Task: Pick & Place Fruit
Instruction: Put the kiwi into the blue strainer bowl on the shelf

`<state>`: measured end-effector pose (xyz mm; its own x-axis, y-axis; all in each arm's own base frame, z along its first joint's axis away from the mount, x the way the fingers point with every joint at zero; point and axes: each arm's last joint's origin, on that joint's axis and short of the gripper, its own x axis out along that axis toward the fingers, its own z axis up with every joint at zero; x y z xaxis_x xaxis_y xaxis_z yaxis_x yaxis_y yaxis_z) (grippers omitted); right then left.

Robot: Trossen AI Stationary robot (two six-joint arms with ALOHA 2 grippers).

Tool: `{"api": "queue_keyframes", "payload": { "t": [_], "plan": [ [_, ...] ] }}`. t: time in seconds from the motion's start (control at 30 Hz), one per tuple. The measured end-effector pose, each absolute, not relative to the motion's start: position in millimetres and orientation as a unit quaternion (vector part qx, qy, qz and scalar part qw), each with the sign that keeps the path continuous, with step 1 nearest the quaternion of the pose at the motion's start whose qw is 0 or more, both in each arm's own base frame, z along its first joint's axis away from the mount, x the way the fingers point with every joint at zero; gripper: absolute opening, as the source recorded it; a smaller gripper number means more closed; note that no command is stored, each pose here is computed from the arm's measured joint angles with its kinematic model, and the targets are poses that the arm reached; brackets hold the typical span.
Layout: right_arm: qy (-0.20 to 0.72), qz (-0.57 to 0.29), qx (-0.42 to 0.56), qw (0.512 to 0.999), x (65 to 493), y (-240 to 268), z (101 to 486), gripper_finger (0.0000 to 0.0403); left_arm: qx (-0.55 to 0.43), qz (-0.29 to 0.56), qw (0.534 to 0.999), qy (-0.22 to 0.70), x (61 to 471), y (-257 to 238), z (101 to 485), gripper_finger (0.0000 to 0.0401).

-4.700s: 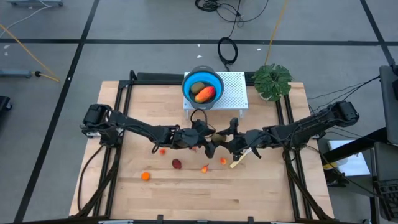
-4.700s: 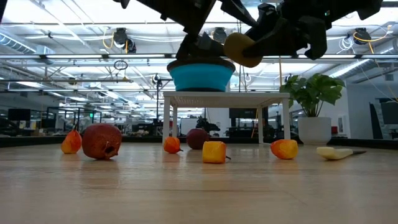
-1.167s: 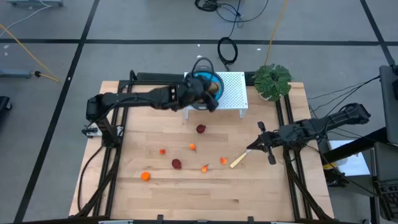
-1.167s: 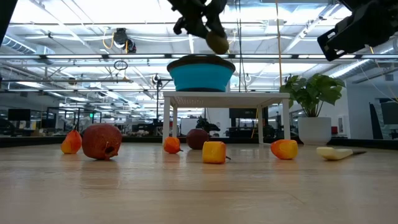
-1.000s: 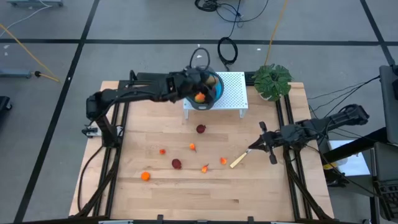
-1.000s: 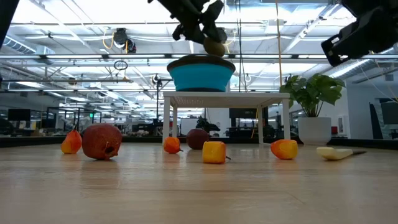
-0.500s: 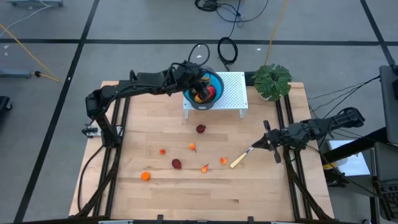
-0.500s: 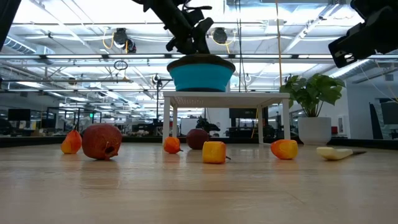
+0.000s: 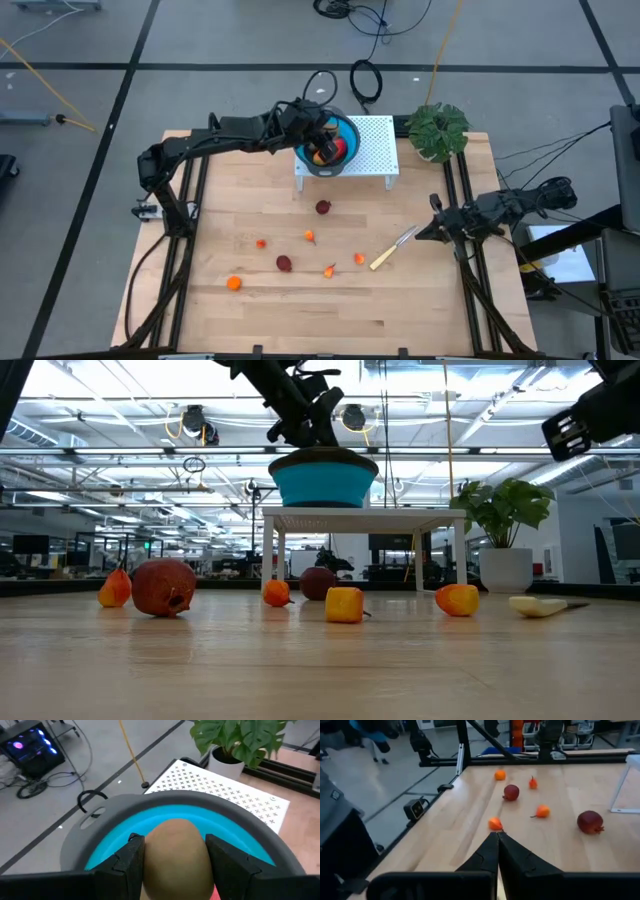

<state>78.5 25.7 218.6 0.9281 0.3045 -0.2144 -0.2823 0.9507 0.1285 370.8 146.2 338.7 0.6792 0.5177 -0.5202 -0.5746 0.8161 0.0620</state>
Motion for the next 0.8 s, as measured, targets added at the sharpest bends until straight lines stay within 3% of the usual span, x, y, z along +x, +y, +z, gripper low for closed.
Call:
{"api": "queue_keyframes", "payload": {
  "t": [0.8],
  "plan": [
    [0.117,0.089,0.044,0.988,88,18,200,0.0,-0.035,0.296,0.915,0.272,372,154,335,0.0182]
  ]
}}
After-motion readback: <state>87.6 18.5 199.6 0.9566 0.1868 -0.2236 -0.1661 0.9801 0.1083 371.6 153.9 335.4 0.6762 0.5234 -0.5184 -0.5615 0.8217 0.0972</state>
